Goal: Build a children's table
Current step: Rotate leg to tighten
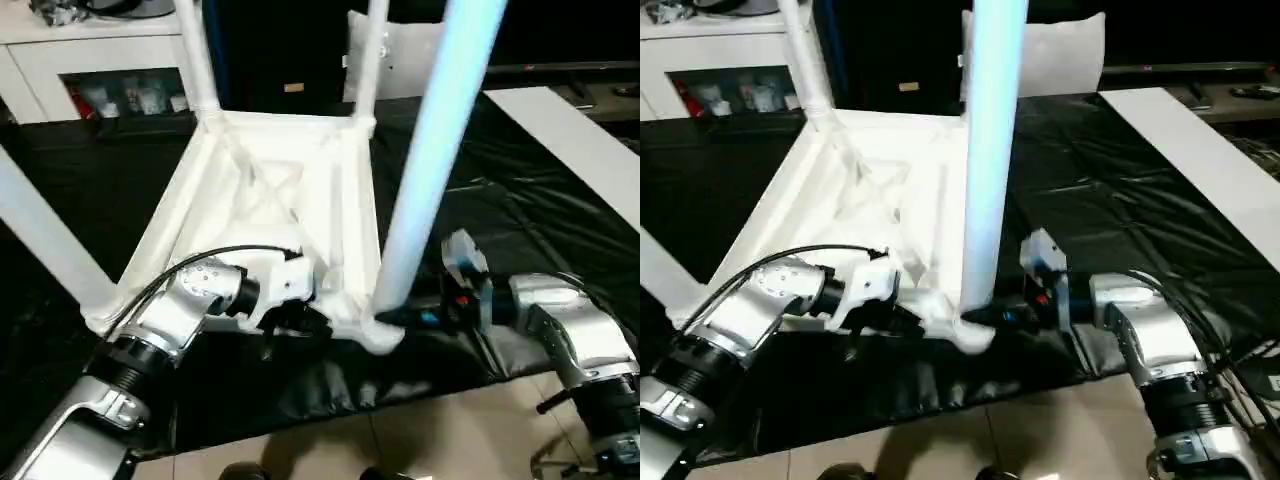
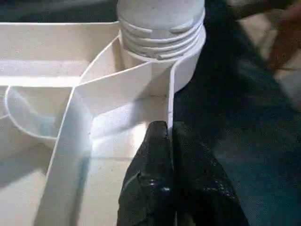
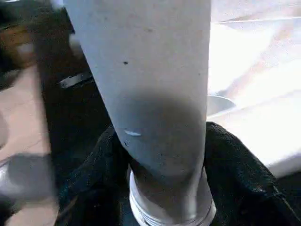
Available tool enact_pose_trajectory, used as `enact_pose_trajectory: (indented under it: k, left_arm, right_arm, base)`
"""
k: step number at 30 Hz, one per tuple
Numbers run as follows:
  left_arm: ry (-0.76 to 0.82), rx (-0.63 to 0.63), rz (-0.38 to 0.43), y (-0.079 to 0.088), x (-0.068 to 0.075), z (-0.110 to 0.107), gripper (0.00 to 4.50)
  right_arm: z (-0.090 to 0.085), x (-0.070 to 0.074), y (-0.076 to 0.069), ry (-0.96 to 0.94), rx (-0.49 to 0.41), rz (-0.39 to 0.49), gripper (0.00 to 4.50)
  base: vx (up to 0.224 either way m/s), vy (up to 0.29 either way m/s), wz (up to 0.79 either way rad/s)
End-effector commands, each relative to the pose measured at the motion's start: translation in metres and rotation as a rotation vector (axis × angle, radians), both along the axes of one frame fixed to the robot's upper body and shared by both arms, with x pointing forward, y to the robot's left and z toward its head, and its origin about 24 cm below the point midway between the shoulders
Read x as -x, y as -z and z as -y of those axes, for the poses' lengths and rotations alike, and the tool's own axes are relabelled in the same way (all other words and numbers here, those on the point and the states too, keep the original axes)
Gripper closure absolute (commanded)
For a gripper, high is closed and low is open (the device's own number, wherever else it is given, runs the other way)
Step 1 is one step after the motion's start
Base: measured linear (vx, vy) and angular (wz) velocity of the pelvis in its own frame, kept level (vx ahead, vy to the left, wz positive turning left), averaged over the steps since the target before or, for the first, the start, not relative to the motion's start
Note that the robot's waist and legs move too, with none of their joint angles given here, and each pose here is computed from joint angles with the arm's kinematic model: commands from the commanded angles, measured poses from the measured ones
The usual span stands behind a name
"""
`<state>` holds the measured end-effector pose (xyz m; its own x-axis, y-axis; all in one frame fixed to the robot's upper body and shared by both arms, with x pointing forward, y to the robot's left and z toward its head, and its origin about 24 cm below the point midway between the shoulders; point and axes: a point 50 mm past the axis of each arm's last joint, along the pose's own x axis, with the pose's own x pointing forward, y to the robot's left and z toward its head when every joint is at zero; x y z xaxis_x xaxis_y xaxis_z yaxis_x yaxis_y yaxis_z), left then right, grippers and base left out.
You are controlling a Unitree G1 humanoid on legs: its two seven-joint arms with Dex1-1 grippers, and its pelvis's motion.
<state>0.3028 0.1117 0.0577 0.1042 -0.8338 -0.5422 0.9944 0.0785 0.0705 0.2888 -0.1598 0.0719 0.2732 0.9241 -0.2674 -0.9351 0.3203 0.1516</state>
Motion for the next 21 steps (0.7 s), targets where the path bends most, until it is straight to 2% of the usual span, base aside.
enact_pose_trajectory:
  k: [1, 5, 6, 8, 9, 10, 12, 13, 15, 18, 21]
  left_arm:
    - [-0.033, 0.097, 0.045, -0.01, 0.001, 0.028, 4.5]
    - [-0.185, 0.142, 0.063, -0.012, -0.008, 0.042, 4.5]
    - [-0.282, 0.153, 0.072, -0.013, -0.015, 0.048, 4.5]
    - [-0.319, 0.158, 0.074, -0.014, -0.017, 0.051, 4.5]
    - [-0.393, 0.168, 0.081, -0.016, -0.022, 0.055, 4.5]
    - [-0.395, 0.168, 0.081, -0.016, -0.022, 0.055, 4.5]
    - [-0.511, 0.188, 0.108, -0.021, -0.031, 0.063, 4.5]
    - [-0.534, 0.191, 0.112, -0.022, -0.032, 0.064, 4.5]
    - [-0.547, 0.193, 0.127, -0.024, -0.034, 0.065, 4.5]
    - [-0.534, 0.175, 0.153, -0.025, -0.034, 0.065, 4.5]
    - [-0.496, 0.15, 0.157, -0.023, -0.031, 0.062, 4.5]
  right_arm:
    - [-0.024, -0.004, 0.011, 0.093, -0.012, -0.053, 2.53]
    - [-0.04, -0.017, 0.015, 0.299, 0.005, -0.048, 2.53]
    - [-0.045, -0.026, 0.018, 0.44, 0.005, -0.073, 2.53]
    - [-0.047, -0.029, 0.018, 0.491, 0.005, -0.079, 2.53]
    - [-0.05, -0.034, 0.018, 0.594, -0.018, -0.097, 2.53]
    - [-0.05, -0.034, 0.018, 0.596, -0.019, -0.098, 2.53]
    - [-0.054, -0.043, 0.018, 0.745, -0.052, -0.093, 2.53]
    - [-0.054, -0.045, 0.017, 0.768, -0.05, -0.083, 2.19]
    - [-0.056, -0.047, 0.015, 0.78, -0.082, -0.054, 1.84]
    - [-0.056, -0.048, 0.011, 0.779, -0.116, -0.035, 1.61]
    - [-0.05, -0.045, 0.009, 0.749, -0.104, 0.009, 1.39]
  base:
    - [0.0, 0.0, 0.0]
    - [0.0, 0.0, 0.0]
    - [0.0, 0.0, 0.0]
    - [0.0, 0.0, 0.0]
    - [0.0, 0.0, 0.0]
    - [0.0, 0.0, 0.0]
    - [0.051, -0.035, -0.25]
    - [0.038, 0.004, -0.39]
    - [0.0, 0.0, 0.0]
    - [0.0, 0.0, 0.0]
    - [0.01, 0.02, 0.01]
